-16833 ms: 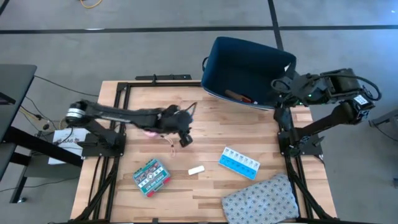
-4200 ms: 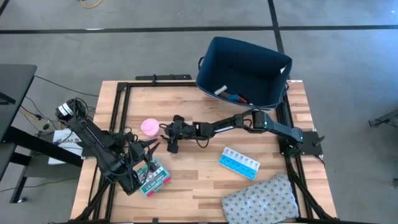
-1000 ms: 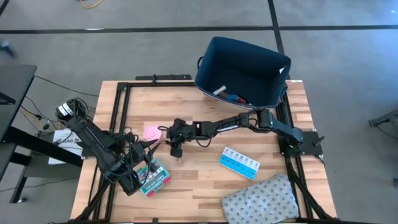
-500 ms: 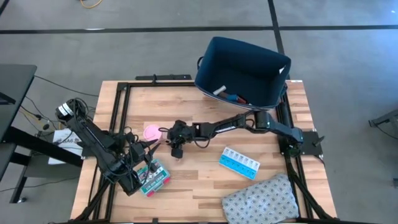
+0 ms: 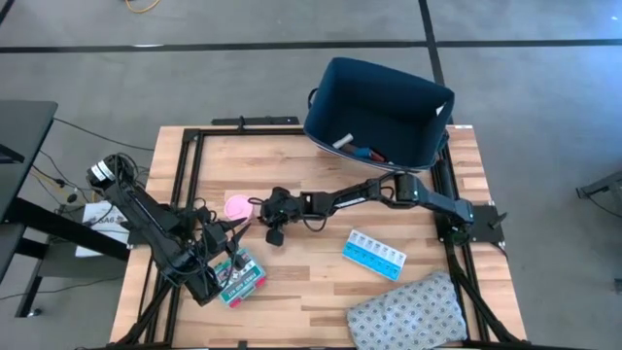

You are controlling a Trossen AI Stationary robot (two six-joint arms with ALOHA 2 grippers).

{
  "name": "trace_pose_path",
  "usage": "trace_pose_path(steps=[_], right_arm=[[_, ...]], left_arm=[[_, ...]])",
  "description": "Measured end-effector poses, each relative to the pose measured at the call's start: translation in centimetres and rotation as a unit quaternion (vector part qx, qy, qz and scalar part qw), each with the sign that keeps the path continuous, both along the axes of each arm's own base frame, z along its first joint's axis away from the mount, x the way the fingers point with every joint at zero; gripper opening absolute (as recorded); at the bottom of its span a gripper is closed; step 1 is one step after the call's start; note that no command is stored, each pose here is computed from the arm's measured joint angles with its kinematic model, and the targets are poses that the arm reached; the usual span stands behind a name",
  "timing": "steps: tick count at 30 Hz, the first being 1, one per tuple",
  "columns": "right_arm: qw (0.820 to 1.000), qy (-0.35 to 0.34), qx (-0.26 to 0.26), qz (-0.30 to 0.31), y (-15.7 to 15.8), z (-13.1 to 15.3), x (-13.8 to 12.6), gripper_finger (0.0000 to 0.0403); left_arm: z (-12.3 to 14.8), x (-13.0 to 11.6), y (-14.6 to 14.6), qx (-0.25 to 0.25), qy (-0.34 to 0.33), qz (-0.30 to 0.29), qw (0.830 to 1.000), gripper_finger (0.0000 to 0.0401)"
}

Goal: Pick & place medical supplies in basket/bin
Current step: Put the pink tumbler into the blue bin

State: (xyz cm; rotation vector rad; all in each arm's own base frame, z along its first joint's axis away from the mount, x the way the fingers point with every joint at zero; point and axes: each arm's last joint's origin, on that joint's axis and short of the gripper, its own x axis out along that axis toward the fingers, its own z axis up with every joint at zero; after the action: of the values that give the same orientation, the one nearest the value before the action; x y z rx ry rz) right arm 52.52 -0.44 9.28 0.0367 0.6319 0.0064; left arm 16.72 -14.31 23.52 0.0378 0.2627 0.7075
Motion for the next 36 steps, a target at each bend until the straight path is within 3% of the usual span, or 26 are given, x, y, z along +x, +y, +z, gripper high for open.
trace_pose_path(steps=[2,6,12,15,20,25,29,32,36], right_arm=[[1.0,-0.001,-0.002,0.004,0.1,0.0,0.0,0.0008],[1.0,-0.007,-0.01,0.017,0.9,0.8,0.0,0.0009],[0.996,0.001,-0.054,0.068,3.0,4.8,-0.9,0.0003],[0.992,0.013,-0.1,0.079,4.3,7.3,-1.9,0.0002],[0.974,0.044,-0.22,0.033,6.3,12.2,-4.3,0.0001],[0.96,0.078,-0.267,-0.019,7.1,16.6,-7.5,0.0001],[0.939,0.09,-0.326,-0.058,7.1,20.2,-10.1,0.0001],[0.922,0.083,-0.363,-0.11,6.7,23.4,-12.5,0.0001],[0.909,0.052,-0.375,-0.174,5.6,27.5,-15.5,0.0]], left_arm=[[0.0,0.0,0.0,0.0,0.0,0.0,1.0,0.0072],[0.0,0.0,0.0,0.0,0.001,0.0,1.0,0.0072],[0.0,0.0,0.0,0.0,0.001,0.0,1.0,0.0072],[0.0,0.0,0.0,0.0,0.0,0.0,1.0,0.0072],[0.0,0.0,0.0,0.0,0.001,0.0,1.0,0.0072],[0.0,0.0,0.0,0.0,0.0,0.0,1.0,0.0072],[0.0,0.0,0.0,0.0,0.0,0.0,1.0,0.0072],[0.0,0.0,0.0,0.0,0.0,0.0,1.0,0.0072],[0.0,0.0,0.0,0.003,0.001,-0.001,1.0,0.0072]])
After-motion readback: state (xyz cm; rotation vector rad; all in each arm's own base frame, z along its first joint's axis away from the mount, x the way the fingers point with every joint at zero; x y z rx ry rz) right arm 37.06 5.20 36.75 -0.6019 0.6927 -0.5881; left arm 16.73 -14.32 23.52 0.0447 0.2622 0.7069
